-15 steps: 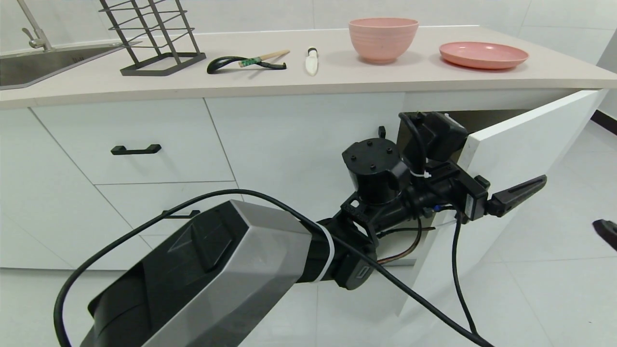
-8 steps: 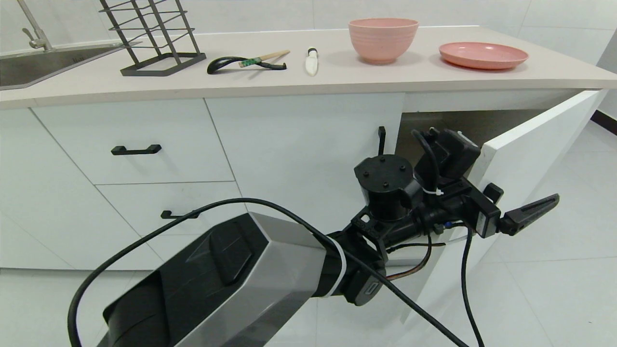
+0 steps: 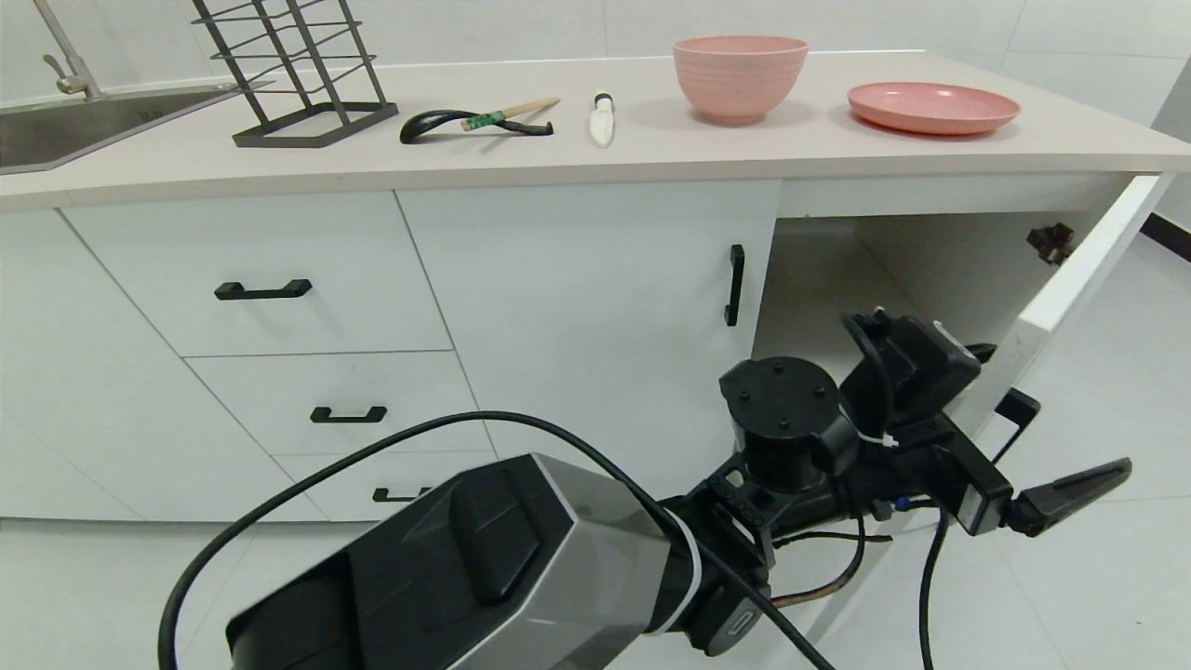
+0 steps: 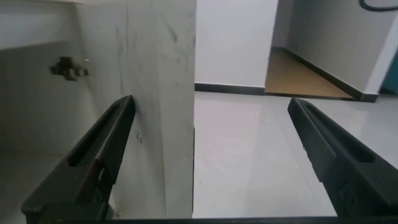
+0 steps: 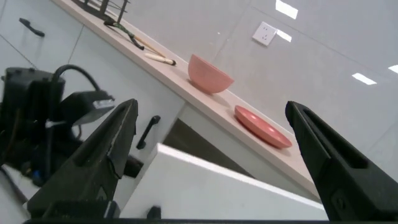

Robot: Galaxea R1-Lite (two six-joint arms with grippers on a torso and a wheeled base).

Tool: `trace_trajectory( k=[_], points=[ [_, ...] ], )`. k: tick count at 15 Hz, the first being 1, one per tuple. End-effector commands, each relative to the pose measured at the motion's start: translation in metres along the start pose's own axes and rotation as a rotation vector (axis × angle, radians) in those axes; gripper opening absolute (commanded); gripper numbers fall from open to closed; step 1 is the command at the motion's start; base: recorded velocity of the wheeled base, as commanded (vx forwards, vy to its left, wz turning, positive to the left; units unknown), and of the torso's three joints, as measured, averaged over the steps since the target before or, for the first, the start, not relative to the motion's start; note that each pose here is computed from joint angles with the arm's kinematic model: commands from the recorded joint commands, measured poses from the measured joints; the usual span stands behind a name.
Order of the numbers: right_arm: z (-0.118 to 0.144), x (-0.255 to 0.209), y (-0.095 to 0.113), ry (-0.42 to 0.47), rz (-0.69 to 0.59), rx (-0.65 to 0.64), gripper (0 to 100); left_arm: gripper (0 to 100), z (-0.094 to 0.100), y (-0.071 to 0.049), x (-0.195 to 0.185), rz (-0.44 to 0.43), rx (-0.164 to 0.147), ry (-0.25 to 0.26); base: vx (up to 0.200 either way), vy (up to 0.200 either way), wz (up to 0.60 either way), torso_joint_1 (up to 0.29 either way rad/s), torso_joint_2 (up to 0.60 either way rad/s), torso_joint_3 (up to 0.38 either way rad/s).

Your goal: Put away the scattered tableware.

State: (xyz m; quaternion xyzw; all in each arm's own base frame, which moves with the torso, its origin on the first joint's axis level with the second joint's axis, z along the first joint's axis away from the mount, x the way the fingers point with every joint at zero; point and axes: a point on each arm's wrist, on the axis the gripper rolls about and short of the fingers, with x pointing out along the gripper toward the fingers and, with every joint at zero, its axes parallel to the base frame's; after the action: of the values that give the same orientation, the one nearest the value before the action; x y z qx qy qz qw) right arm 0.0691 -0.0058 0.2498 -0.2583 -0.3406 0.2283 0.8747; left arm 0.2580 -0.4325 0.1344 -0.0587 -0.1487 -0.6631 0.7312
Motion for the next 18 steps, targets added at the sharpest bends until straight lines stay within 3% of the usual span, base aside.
trace_trajectory(
  k=[1,4,6,8,11,14,15,17,18],
  points=[
    [0.002,0.002,-0.004,0.004,-0.014,-0.023,100,100,-0.015,-0.010,0.004,-0.018,-0.018,0.020,0.000,0.000,0.00,0.000,0.00,0.000],
    [-0.004,-0.002,-0.011,0.076,-0.084,-0.060,100,100,-0.026,-0.018,0.011,-0.013,-0.022,0.010,0.000,0.000,0.00,0.000,0.00,0.000],
    [-0.002,-0.002,-0.014,0.079,-0.092,-0.076,100,100,-0.029,-0.027,0.017,-0.029,-0.051,-0.004,0.000,0.000,0.00,0.000,0.00,0.000],
    [-0.001,-0.001,-0.014,0.075,-0.091,-0.079,100,100,-0.033,-0.033,0.024,-0.031,-0.062,-0.023,0.000,0.000,0.00,0.000,0.00,0.000],
    [0.007,0.002,-0.018,0.048,-0.093,-0.116,100,100,-0.051,-0.054,0.036,-0.070,-0.080,-0.025,0.000,0.000,0.00,0.000,0.00,0.000],
    [0.024,0.007,-0.023,-0.003,-0.093,-0.180,100,100,-0.061,-0.090,0.058,-0.147,-0.130,-0.081,0.000,0.000,0.00,0.000,0.00,0.000],
    [0.035,0.009,-0.025,-0.036,-0.092,-0.222,100,100,-0.074,-0.107,0.063,-0.177,-0.145,-0.071,0.000,0.000,0.00,0.000,0.00,0.000],
    [0.056,0.014,-0.030,-0.096,-0.090,-0.298,100,100,-0.082,-0.121,0.064,-0.206,-0.157,-0.063,0.000,0.000,0.00,0.000,0.00,0.000],
    [0.065,0.016,-0.031,-0.122,-0.089,-0.332,100,100,-0.085,-0.121,0.063,-0.208,-0.157,-0.063,0.000,0.000,0.00,0.000,0.00,0.000]
  ],
)
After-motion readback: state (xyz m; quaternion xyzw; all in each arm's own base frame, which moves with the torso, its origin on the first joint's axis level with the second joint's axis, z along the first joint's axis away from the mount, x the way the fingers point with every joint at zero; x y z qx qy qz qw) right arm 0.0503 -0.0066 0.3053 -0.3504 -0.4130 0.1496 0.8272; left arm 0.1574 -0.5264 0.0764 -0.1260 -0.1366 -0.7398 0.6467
